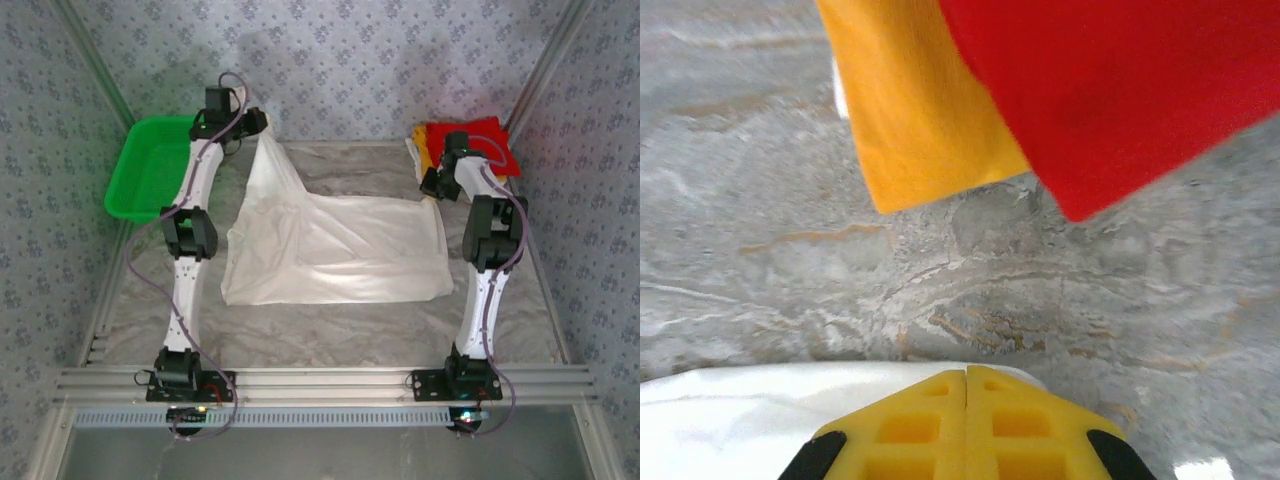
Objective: Fold and stack the t-shirts
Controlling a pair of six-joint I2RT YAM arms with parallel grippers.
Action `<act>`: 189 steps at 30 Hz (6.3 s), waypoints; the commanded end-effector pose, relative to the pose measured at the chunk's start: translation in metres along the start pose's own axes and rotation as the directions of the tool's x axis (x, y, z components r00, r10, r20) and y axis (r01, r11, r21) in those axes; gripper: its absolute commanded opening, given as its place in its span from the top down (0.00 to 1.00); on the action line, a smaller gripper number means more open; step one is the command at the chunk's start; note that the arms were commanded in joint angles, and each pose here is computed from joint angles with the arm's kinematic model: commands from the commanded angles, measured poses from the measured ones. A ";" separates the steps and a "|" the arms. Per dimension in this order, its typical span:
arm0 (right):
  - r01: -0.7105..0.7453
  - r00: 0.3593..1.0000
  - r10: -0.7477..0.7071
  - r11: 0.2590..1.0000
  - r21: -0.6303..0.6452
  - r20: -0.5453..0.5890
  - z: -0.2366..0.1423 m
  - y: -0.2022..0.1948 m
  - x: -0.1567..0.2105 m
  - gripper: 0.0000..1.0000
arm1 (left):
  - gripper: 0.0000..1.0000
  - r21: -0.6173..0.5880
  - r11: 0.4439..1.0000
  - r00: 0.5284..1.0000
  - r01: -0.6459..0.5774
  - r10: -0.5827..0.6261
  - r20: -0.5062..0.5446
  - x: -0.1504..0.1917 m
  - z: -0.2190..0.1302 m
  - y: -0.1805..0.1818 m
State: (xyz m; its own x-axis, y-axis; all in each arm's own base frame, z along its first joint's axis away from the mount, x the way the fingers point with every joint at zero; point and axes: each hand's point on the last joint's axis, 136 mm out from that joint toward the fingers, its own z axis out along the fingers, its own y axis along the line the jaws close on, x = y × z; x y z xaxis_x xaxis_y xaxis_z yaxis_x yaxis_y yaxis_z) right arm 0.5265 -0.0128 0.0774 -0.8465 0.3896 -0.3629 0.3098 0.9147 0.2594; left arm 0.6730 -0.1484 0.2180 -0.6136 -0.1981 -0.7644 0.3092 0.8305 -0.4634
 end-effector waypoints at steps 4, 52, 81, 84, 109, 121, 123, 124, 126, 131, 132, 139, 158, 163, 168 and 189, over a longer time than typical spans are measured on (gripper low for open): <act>-0.065 0.994 0.069 0.997 -0.052 0.087 -0.027 -0.009 -0.024 1.00 | 1.00 -0.030 0.995 0.995 -0.092 0.093 0.029 -0.038 -0.062 -0.012; -0.139 0.986 0.151 0.979 -0.152 0.067 -0.070 -0.004 0.019 1.00 | 1.00 -0.406 0.868 0.956 -0.285 0.289 -0.053 0.100 -0.177 -0.020; -0.230 0.971 0.232 0.973 -0.034 0.063 -0.087 -0.054 0.067 1.00 | 1.00 -0.539 0.819 0.980 -0.197 0.169 -0.102 0.160 -0.247 -0.009; -0.236 0.969 0.237 0.972 -0.022 0.065 -0.091 -0.059 0.071 1.00 | 1.00 -0.543 0.816 0.981 -0.195 0.159 -0.113 0.166 -0.253 -0.011; -0.158 0.985 0.162 0.986 -0.057 0.063 -0.088 -0.023 0.092 0.63 | 0.46 -0.324 0.922 0.960 -0.214 0.137 -0.244 0.196 -0.220 -0.051; -0.023 1.000 0.023 0.992 -0.128 0.001 -0.057 0.039 0.103 0.64 | 0.48 -0.296 0.931 0.859 -0.213 0.034 -0.510 0.240 -0.116 -0.028; -0.018 1.000 0.018 0.993 -0.118 0.003 -0.056 0.037 0.104 0.64 | 0.48 -0.314 0.922 0.848 -0.225 0.027 -0.529 0.254 -0.117 -0.028; -0.016 1.000 0.016 0.993 -0.114 0.001 -0.056 0.036 0.105 0.64 | 0.48 -0.325 0.919 0.842 -0.223 0.014 -0.539 0.262 -0.120 -0.027; -0.017 1.000 0.017 0.993 -0.113 -0.003 -0.055 0.034 0.105 0.65 | 0.48 -0.339 0.916 0.835 -0.216 -0.007 -0.551 0.273 -0.124 -0.025; -0.015 1.000 0.015 0.993 -0.117 -0.001 -0.053 0.035 0.104 0.65 | 0.49 -0.360 0.908 0.812 -0.212 -0.041 -0.582 0.301 -0.125 -0.012; -0.013 1.000 0.013 0.993 -0.117 -0.002 -0.053 0.036 0.103 0.65 | 0.50 -0.360 0.909 0.810 -0.212 -0.043 -0.585 0.305 -0.123 -0.010; -0.010 1.000 0.009 0.995 -0.101 -0.006 -0.053 0.032 0.105 0.65 | 0.93 -0.364 0.908 0.825 -0.210 -0.035 -0.563 0.300 -0.120 -0.017; -0.007 1.000 0.005 0.996 -0.091 -0.024 -0.046 0.027 0.107 0.65 | 0.83 -0.531 0.827 0.860 -0.185 -0.125 -0.494 0.297 -0.187 -0.031; -0.002 0.999 -0.001 0.996 -0.086 -0.034 -0.044 0.026 0.111 0.66 | 0.65 -0.584 0.808 0.856 -0.077 -0.247 -0.454 0.307 -0.204 -0.002; -0.006 0.999 0.003 0.997 -0.079 -0.038 -0.042 0.023 0.112 0.66 | 0.55 -0.568 0.821 0.840 -0.049 -0.274 -0.468 0.320 -0.205 0.004; -0.003 1.000 0.002 0.999 -0.047 -0.031 -0.047 0.019 0.114 0.66 | 1.00 -0.483 0.827 0.891 -0.290 0.049 -0.451 0.321 -0.215 -0.038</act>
State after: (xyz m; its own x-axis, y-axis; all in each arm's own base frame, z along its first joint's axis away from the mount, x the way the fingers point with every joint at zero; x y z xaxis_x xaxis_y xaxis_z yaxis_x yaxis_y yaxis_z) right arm 0.4183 0.0472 0.0791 -0.8571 0.3958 -0.3298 0.2904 0.8999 0.3253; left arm 0.3076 -0.1312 0.0658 -0.9169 0.0270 -0.3982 0.0392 0.9990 -0.0224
